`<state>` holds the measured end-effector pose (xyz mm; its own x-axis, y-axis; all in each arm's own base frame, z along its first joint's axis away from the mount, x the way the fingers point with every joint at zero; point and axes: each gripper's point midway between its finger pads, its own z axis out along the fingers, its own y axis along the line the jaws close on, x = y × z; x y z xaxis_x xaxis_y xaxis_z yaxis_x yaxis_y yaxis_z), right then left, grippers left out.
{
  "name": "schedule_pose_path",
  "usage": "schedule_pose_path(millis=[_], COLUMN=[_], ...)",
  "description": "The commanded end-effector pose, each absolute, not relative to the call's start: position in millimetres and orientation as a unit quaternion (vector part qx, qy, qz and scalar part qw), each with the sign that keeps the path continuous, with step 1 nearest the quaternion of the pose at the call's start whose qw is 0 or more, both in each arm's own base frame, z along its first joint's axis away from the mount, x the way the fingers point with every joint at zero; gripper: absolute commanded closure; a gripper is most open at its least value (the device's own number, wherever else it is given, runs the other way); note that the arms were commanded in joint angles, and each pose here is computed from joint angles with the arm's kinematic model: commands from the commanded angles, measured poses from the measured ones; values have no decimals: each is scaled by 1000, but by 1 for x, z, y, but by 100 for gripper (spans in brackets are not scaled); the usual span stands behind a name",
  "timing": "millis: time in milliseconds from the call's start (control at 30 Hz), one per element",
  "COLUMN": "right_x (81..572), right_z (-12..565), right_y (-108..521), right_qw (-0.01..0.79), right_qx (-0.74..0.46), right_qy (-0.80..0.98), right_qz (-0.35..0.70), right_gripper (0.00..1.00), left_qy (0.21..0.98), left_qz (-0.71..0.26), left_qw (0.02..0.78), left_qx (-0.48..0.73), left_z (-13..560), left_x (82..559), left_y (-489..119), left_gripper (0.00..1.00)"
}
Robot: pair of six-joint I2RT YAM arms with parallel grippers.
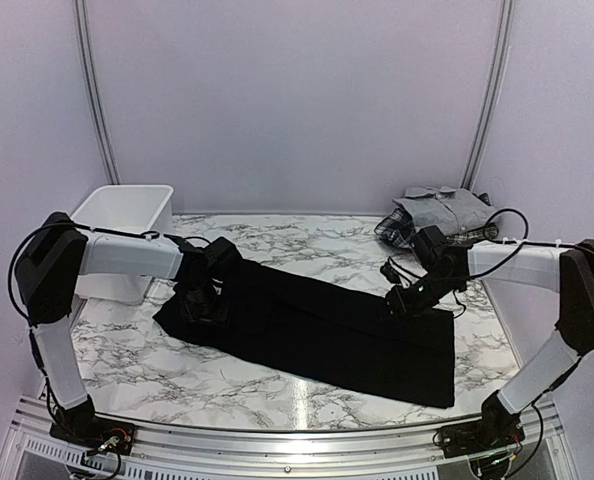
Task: Fold and stack the mixed laundry pile
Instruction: Rotate the rectangle-folded T-shirt at the center of the board.
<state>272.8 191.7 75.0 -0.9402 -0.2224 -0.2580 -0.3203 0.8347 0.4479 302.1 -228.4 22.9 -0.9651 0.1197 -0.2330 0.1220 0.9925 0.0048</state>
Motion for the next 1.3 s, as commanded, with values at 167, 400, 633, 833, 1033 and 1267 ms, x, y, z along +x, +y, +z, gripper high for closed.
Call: schedule_pose_path(millis=[167,400,633,833,1033,1267], right_x=[215,231,227,194,139,65], right_z=[54,103,55,15,6,36], right_y=[227,258,228,236,271,369], right_qw=[25,77,46,-9,-57,-93], right_qx=[-183,-219,-243,-262,-294,-372], right_qy=[942,923,947,947,928,875], right_qz=[279,307,206,185,223,295], right_gripper=[60,59,60,62,66,67], left_qy=[991,976,965,966,967,969], left_qz=[52,67,-5,-8,-18,-30], left_qw=[98,175,246,247,247,235], left_qx=[79,108,90,81,63,64], left_z=[-18,7,95,119,129,122], left_x=[370,485,502,472,449,424], left_y=[-201,-226,-244,-227,-215,-208], left_gripper=[46,39,33,30,29,29])
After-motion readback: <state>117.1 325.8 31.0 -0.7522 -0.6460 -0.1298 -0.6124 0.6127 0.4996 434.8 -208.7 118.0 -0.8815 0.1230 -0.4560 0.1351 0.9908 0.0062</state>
